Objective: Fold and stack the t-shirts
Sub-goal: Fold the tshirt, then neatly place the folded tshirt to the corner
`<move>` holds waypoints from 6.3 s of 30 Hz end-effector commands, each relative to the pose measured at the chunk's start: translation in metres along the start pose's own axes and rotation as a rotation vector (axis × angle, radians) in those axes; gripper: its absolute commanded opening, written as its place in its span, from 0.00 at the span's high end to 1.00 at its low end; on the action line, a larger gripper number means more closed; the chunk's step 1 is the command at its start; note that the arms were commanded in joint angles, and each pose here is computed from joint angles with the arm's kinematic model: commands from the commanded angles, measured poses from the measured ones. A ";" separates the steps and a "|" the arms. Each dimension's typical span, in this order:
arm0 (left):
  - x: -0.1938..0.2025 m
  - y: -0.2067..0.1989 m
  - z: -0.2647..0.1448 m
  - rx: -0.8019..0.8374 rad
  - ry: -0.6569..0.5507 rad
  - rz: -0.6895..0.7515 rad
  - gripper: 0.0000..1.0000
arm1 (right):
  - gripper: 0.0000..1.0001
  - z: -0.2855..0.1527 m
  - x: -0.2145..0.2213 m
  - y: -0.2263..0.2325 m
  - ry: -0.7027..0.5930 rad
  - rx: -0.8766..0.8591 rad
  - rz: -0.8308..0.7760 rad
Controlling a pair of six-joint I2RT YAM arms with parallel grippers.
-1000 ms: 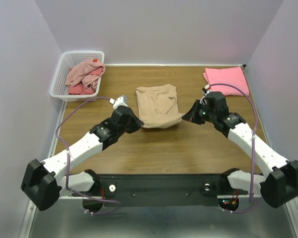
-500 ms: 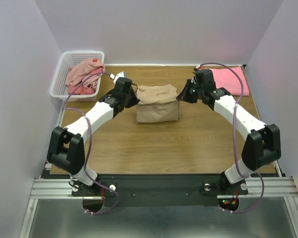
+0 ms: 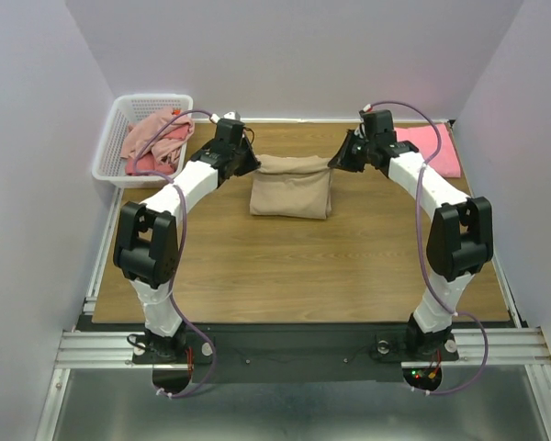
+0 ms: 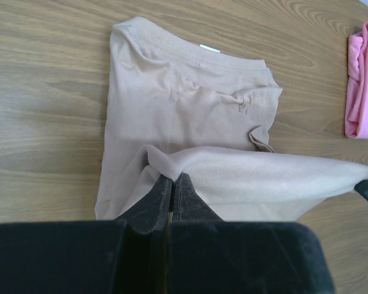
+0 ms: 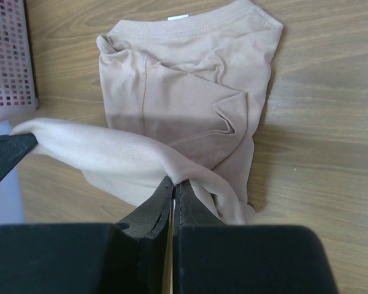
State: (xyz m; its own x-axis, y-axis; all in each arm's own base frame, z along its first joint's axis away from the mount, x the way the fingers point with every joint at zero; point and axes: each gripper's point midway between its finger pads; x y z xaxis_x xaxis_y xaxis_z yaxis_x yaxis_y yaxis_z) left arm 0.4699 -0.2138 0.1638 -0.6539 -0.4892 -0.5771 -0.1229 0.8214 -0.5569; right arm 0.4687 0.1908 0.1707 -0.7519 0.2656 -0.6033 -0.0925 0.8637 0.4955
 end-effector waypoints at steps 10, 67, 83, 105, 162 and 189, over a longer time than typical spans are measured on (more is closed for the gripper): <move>-0.051 -0.043 -0.030 0.127 -0.136 0.038 1.00 | 1.00 -0.023 -0.036 0.020 -0.086 -0.082 -0.061; 0.018 0.063 -0.030 -0.030 -0.054 0.057 0.02 | 0.02 0.090 0.035 -0.040 0.151 0.009 -0.062; 0.097 0.113 -0.172 0.056 -0.114 -0.133 0.02 | 0.49 0.139 0.085 -0.056 0.241 0.104 0.046; 0.077 0.119 -0.212 0.002 -0.227 -0.172 0.01 | 1.00 0.032 -0.070 -0.074 -0.097 0.434 -0.554; 0.049 0.129 -0.191 -0.132 -0.278 -0.106 0.01 | 1.00 -0.130 -0.247 -0.161 -0.294 0.820 -0.884; 0.055 0.142 -0.179 -0.212 -0.238 -0.102 0.01 | 1.00 -0.073 -0.236 -0.315 -0.114 1.023 -0.831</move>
State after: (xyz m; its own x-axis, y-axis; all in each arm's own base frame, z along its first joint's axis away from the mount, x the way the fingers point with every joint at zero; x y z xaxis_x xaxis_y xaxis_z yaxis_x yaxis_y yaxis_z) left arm 0.2708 -0.0737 0.1349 -0.4927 -0.5978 -0.6323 -0.3630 0.8016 -0.4750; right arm 0.6149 -0.1490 0.1624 -0.6902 -0.5100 -0.5134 -0.0643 0.7499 -0.6584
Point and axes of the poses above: each gripper's point midway between its finger pads, its own z axis out along the fingers, its own y axis along the line the jaws close on, x = y × z, and after that the axes turned 6 degrees about -z, right-handed
